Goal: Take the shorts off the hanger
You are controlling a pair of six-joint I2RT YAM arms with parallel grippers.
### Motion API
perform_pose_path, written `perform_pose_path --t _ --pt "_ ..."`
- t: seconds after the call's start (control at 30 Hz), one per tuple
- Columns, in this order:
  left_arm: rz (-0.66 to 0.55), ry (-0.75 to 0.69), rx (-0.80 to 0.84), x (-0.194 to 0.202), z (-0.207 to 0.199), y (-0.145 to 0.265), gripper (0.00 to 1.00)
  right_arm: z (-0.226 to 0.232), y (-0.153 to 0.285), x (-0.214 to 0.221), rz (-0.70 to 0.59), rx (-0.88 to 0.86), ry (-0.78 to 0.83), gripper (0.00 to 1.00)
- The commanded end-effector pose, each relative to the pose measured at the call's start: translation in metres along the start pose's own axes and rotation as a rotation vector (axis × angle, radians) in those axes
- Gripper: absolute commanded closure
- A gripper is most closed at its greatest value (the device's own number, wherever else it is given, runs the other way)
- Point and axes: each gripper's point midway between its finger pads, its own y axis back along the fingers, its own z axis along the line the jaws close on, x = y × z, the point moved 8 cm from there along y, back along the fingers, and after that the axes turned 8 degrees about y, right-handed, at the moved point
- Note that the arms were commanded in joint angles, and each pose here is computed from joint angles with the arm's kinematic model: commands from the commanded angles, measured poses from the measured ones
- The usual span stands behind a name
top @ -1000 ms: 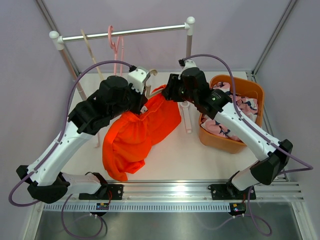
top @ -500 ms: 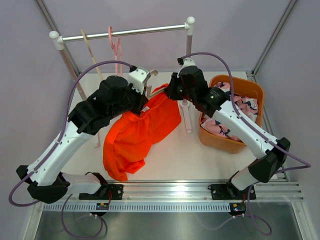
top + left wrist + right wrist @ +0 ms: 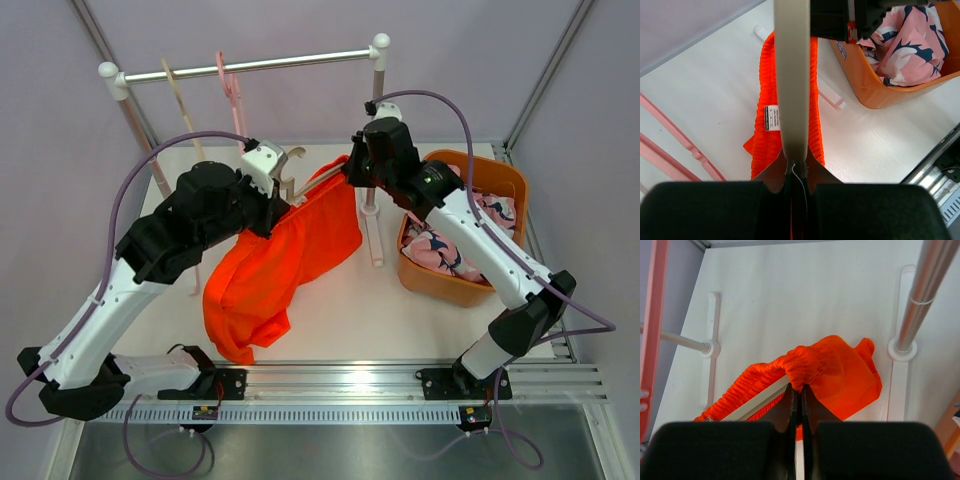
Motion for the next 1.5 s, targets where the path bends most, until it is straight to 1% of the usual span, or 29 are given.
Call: perform_pose_path --t 0.0,0.13,0.3,0.47,0.57,0.63,0.7,0.77,0.87,0.93,0.97,1.03,1.1,1.13,1.17,1.27,1.3,1.4,1.47 --pt "-0.061 -0.008 0.125 -0.005 -0.012 0.030 1.00 -0.041 -0.005 -0.025 -0.074 0.161 -0.020 1.00" --pt "-0.072 -0.010 0.147 -0.004 -0.013 0.040 1.00 -0.066 -0.010 -0.031 -0.075 0.195 -0.058 1.00" --pt "-0.116 -0.005 0.149 -0.008 -0.012 0.051 1.00 -0.079 -0.017 -0.028 -0.054 0.204 -0.076 1.00" --pt "-0.187 0.015 0.146 -0.013 -0.012 0.057 1.00 -0.068 -0.020 -0.014 -0.015 0.076 -0.101 1.00" --pt "-0.247 0.032 0.145 -0.019 -0.012 0.060 1.00 -0.060 -0.018 0.000 0.001 0.053 -0.097 1.00" --pt "-0.283 0.045 0.147 -0.022 -0.012 0.059 1.00 -0.044 -0.012 0.012 0.009 0.012 -0.072 1.00" --pt "-0.304 0.047 0.162 -0.025 -0.014 0.059 1.00 -0.030 -0.008 0.022 0.014 -0.002 -0.045 1.00" --pt "-0.314 0.047 0.196 -0.027 -0.017 0.061 1.00 -0.030 -0.011 0.028 0.024 0.005 -0.044 1.00" --pt "-0.330 0.054 0.213 -0.032 -0.020 0.062 1.00 -0.038 -0.015 0.034 0.049 0.071 -0.010 1.00" --pt "-0.343 0.062 0.207 -0.033 -0.019 0.063 1.00 -0.035 -0.013 0.034 0.047 0.038 -0.009 1.00" --pt "-0.368 0.071 0.195 -0.035 -0.018 0.062 1.00 -0.029 -0.008 0.033 0.047 -0.018 -0.017 1.00" --pt "-0.386 0.093 0.184 -0.034 -0.017 0.060 1.00 -0.017 -0.002 0.033 0.032 -0.065 -0.032 1.00" --pt "-0.427 0.116 0.167 -0.038 -0.016 0.058 1.00 0.010 0.014 0.037 0.020 -0.140 -0.008 1.00" --pt "-0.428 0.131 0.158 -0.036 -0.015 0.054 1.00 0.020 0.020 0.038 0.014 -0.167 0.005 1.00" --pt "-0.455 0.144 0.140 -0.039 -0.013 0.052 1.00 0.042 0.033 0.044 0.014 -0.220 0.034 1.00" --pt "-0.484 0.178 0.097 -0.041 -0.010 0.045 1.00 0.075 0.058 0.048 -0.012 -0.296 0.082 1.00" --pt "-0.485 0.184 0.090 -0.041 -0.009 0.043 1.00 0.096 0.072 0.055 -0.013 -0.359 0.114 1.00" --pt "-0.501 0.196 0.076 -0.046 -0.009 0.039 1.00 0.121 0.092 0.067 -0.010 -0.412 0.167 1.00" --pt "-0.499 0.200 0.065 -0.049 -0.009 0.036 1.00 0.121 0.094 0.067 -0.015 -0.387 0.181 1.00"
